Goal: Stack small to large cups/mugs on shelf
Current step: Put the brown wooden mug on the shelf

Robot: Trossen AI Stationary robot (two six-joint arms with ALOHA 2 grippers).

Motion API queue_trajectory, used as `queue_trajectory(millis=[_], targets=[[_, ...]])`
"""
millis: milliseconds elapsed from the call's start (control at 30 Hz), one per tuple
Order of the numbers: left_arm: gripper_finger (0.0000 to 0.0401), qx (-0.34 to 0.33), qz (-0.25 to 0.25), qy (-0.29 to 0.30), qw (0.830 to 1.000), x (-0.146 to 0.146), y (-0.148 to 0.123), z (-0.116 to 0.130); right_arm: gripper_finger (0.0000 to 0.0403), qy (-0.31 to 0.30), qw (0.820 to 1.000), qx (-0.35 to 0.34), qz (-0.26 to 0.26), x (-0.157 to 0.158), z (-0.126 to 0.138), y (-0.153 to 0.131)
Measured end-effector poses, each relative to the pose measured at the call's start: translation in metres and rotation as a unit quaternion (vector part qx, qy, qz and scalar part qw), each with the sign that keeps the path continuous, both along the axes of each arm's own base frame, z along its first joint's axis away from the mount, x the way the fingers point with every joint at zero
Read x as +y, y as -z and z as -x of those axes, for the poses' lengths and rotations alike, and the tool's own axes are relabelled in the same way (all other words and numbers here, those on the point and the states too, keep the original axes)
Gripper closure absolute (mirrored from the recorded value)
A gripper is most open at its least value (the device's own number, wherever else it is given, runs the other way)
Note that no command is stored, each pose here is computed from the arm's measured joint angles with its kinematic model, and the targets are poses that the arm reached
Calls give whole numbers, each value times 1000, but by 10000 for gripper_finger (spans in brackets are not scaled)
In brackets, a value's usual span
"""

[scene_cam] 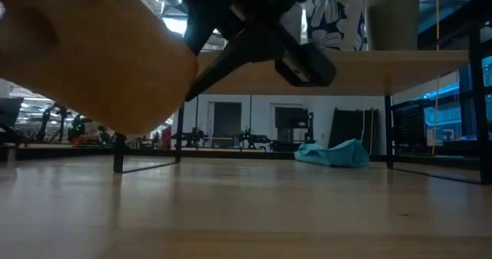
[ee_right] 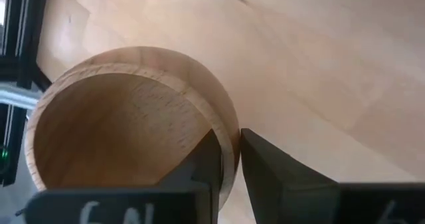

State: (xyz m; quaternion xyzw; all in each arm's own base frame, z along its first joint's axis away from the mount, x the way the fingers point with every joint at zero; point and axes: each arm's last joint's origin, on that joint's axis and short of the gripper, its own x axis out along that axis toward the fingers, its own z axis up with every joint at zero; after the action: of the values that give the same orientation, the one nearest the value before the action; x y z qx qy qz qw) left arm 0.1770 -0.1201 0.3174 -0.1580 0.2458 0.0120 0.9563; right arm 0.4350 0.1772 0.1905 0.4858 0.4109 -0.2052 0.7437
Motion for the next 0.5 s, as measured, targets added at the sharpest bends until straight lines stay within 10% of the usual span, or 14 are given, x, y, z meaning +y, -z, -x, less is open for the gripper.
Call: queue_trajectory(millis=[500], targets=[[401, -13, 14, -8, 1000, -13, -1, 11, 244, -3, 1000, 1, -3, -10, -4, 0]])
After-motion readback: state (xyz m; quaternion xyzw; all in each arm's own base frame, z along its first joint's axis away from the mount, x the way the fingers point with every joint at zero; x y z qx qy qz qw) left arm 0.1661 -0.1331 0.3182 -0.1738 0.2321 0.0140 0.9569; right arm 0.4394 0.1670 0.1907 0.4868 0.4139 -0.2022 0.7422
